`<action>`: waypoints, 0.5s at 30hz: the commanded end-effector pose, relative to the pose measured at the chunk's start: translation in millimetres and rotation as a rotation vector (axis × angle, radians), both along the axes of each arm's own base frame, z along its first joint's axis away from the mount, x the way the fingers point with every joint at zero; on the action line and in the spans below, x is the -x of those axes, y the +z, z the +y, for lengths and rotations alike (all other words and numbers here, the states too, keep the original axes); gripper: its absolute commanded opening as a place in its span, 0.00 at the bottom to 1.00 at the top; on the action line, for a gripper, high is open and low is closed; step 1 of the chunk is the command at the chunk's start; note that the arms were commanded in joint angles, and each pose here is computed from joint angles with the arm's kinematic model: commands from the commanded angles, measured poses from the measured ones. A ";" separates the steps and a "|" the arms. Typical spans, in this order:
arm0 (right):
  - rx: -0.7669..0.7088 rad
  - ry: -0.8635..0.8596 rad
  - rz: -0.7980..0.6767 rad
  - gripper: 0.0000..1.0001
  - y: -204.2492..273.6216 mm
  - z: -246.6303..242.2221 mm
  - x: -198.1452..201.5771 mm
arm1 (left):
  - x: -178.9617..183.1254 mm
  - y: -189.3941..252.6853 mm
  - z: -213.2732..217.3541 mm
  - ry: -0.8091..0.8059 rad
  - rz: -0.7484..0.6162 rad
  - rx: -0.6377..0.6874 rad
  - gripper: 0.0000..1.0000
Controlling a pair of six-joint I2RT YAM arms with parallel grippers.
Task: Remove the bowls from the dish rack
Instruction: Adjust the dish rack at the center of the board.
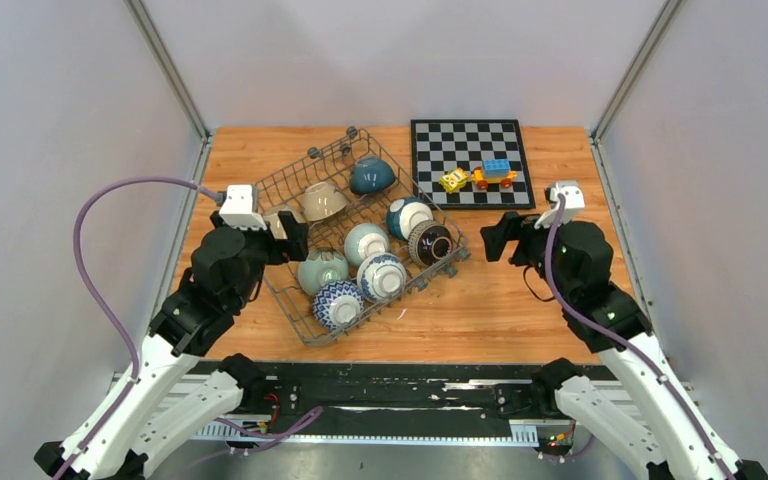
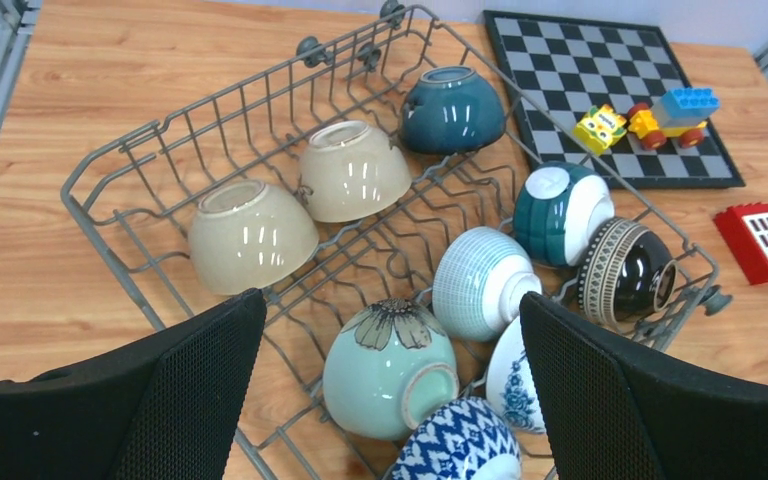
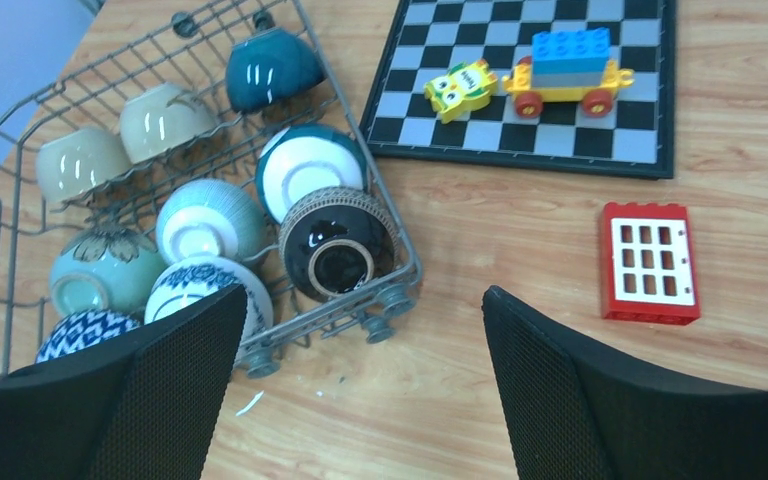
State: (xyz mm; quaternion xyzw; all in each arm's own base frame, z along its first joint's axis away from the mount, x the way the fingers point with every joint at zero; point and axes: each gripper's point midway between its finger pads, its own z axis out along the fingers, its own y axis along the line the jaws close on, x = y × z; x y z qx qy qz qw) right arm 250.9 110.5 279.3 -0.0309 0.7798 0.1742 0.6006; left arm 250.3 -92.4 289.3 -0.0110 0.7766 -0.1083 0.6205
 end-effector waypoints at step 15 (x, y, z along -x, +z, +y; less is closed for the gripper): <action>-0.162 0.058 0.458 0.62 -97.5 50.4 5.7 | 23.0 -56.9 -54.3 -0.208 0.253 0.181 1.00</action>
